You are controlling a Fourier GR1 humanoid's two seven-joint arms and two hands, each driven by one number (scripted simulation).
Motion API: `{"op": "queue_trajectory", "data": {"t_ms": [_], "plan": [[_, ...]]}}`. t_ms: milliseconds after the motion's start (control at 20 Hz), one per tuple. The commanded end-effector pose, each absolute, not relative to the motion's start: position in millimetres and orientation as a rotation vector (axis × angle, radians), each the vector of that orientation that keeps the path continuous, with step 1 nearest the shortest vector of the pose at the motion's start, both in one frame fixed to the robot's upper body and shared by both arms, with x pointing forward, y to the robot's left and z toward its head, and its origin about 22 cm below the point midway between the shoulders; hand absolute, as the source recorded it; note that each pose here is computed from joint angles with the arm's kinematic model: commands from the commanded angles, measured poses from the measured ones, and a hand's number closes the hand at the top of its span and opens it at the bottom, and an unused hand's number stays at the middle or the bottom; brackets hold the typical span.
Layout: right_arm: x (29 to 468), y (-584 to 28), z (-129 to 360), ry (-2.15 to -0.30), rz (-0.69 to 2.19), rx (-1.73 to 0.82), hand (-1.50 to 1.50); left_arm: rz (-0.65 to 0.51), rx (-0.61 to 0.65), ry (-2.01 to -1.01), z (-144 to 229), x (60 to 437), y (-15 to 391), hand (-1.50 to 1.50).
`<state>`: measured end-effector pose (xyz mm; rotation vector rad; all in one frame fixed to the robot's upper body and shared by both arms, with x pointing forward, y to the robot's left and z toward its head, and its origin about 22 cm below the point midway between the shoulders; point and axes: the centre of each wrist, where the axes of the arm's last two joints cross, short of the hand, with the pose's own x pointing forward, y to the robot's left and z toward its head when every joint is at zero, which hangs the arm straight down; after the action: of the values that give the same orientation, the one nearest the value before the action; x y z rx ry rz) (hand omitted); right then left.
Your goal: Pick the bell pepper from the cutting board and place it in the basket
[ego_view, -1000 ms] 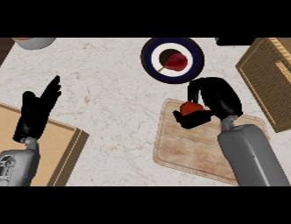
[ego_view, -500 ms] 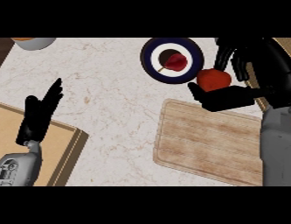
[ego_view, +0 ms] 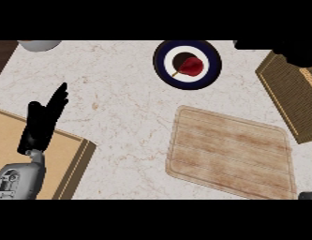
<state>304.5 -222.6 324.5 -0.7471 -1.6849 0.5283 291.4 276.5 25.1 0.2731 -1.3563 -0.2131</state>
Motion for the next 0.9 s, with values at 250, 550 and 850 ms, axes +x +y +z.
{"op": "queue_trajectory", "data": {"t_ms": [250, 550, 850], "plan": [[330, -250, 351, -1.440, 0.641, -1.136, 1.50, -0.214, 0.275, -1.361, 28, 292, 267, 0.00], [350, -329, 348, -1.247, 0.698, -1.253, 1.50, -0.225, 0.250, -1.357, 26, 295, 270, 0.00], [358, -391, 334, -1.205, 0.667, -1.332, 1.50, -0.230, 0.244, -1.366, 12, 291, 266, 0.00]]}}
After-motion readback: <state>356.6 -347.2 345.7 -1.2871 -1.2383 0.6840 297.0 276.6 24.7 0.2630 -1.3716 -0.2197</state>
